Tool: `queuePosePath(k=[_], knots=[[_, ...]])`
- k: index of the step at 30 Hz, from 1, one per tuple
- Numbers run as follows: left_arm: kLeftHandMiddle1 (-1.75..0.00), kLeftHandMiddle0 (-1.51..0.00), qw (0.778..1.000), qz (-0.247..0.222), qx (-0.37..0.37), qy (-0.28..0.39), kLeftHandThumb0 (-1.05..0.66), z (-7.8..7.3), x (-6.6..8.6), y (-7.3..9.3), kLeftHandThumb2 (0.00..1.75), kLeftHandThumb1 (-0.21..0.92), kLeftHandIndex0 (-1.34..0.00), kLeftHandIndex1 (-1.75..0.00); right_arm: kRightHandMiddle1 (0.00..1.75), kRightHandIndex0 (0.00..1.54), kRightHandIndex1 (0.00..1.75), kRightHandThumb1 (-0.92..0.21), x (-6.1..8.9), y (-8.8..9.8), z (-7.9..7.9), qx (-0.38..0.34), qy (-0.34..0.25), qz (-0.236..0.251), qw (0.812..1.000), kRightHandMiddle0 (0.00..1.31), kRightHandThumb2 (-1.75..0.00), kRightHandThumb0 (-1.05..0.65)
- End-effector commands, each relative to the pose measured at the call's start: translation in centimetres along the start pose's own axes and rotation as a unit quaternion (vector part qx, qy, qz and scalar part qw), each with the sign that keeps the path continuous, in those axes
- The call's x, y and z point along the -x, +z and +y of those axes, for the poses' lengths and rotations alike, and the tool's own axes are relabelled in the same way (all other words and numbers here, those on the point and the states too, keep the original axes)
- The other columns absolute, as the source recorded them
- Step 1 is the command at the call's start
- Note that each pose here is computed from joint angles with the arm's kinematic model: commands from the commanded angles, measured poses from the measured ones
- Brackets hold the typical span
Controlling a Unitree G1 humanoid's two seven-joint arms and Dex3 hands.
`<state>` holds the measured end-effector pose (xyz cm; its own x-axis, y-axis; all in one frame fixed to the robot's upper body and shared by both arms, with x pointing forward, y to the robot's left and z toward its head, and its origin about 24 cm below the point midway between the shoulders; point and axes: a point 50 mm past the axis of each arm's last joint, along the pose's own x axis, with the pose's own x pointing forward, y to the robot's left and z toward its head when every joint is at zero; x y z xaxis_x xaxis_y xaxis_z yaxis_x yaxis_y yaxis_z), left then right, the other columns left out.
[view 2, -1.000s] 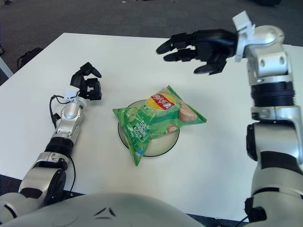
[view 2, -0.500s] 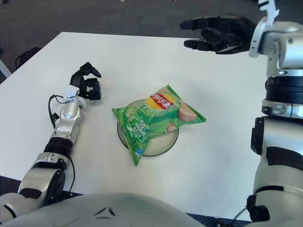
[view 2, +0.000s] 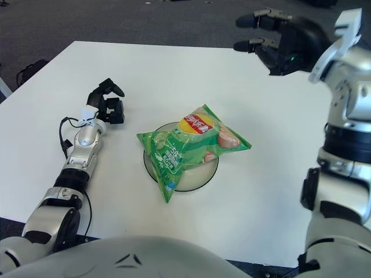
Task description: Put the snack into the plate.
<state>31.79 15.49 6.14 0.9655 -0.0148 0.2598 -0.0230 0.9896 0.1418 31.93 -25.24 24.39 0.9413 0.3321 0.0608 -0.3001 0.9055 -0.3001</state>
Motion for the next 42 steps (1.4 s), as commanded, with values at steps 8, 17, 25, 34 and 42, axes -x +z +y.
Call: queuePosePath(k=[8, 17, 25, 34, 42], knots=[[-1.75, -1.39, 0.996, 0.085, 0.010, -0.011, -0.53, -0.7, 3.5, -3.8, 1.47, 0.20, -0.72, -1.75, 1.71, 0.12, 1.38, -0.69, 0.2, -3.7, 0.6, 0.050, -0.193, -0.038, 0.979, 0.28, -0.82, -0.36], [-1.75, -1.39, 0.996, 0.084, 0.018, -0.011, -0.53, -0.8, 3.5, -3.7, 1.47, 0.20, -0.72, -1.75, 1.75, 0.24, 1.38, -0.76, 2.9, -8.6, -0.1, -0.001, -0.270, -0.029, 0.962, 0.28, -0.74, -0.37], [-1.75, -1.39, 0.995, 0.093, 0.035, -0.015, -0.53, -1.0, 3.4, -3.7, 1.46, 0.20, -0.71, -1.75, 1.75, 0.44, 1.39, -0.67, 4.2, -11.5, 0.1, -0.040, -0.299, -0.011, 0.953, 0.32, -0.79, -0.13], [-1.75, -1.39, 0.994, 0.097, 0.050, -0.020, -0.53, -0.9, 3.4, -3.8, 1.45, 0.21, -0.71, -1.75, 1.75, 0.65, 1.41, -0.40, 4.5, -14.4, 1.1, -0.079, -0.349, 0.020, 0.934, 0.43, -1.12, -0.01], [-1.75, -1.39, 0.994, 0.097, 0.053, -0.021, -0.52, -1.0, 3.5, -3.8, 1.44, 0.22, -0.70, -1.75, 1.75, 0.80, 1.46, -0.13, 4.8, -16.0, 1.9, -0.096, -0.359, 0.043, 0.928, 0.62, -1.44, -0.01]])
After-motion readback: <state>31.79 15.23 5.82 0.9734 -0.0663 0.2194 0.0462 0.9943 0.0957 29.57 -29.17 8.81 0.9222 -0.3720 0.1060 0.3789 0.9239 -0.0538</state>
